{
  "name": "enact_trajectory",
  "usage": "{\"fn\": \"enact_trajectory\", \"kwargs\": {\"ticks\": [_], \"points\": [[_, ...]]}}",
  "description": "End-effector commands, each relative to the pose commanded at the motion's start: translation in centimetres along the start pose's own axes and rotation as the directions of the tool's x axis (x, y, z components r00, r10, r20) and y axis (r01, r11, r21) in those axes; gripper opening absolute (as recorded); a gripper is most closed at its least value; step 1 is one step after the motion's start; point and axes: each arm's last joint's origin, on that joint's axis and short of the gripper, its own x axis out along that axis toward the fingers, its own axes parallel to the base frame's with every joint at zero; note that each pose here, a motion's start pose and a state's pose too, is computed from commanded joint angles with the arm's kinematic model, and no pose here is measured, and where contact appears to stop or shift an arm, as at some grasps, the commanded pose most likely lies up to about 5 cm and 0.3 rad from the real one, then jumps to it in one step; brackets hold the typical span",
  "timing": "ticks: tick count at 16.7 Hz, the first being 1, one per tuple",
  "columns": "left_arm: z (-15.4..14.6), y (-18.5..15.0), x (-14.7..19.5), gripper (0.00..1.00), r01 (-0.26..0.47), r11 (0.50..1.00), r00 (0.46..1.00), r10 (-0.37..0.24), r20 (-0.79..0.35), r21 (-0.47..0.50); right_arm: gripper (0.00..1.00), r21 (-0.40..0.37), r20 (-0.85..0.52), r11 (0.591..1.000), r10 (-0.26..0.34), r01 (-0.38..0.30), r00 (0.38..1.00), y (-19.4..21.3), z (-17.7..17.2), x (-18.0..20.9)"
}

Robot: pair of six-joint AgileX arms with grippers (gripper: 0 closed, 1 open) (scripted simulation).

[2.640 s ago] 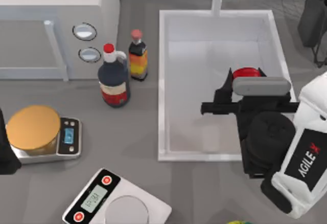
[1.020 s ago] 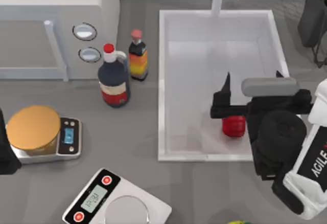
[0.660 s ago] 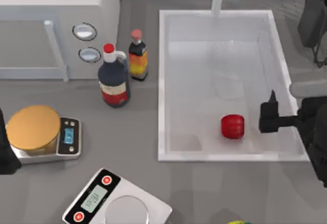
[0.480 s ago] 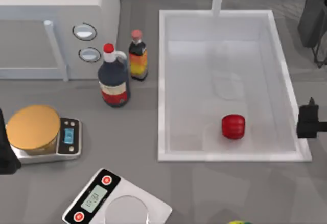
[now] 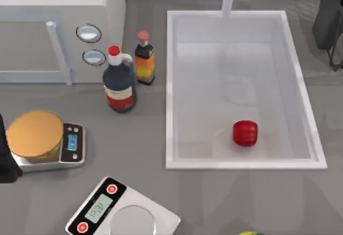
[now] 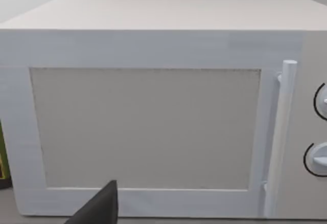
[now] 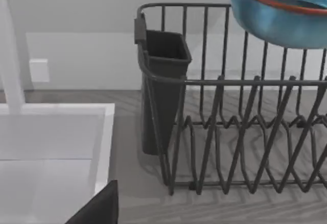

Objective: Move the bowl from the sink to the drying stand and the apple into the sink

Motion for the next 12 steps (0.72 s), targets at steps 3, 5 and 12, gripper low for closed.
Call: {"fn": "enact_trajectory", "kwargs": {"ticks": [3,5,12], "points": [[0.0,0.0,0.0,1.00,0.000,1.000,1.000,0.000,0.000,0.000,1.00,0.013,0.154,1.000,0.026,-0.028,0.988,-0.6,1.0,-2.5],[0.0,0.0,0.0,1.00,0.000,1.000,1.000,0.000,0.000,0.000,1.00,0.017,0.173,0.999,0.031,-0.034,0.985,-0.8,0.6,-3.6],[0.0,0.0,0.0,1.00,0.000,1.000,1.000,0.000,0.000,0.000,1.00,0.029,0.108,0.996,0.080,-0.083,0.991,-0.8,-2.0,-4.1]]}}
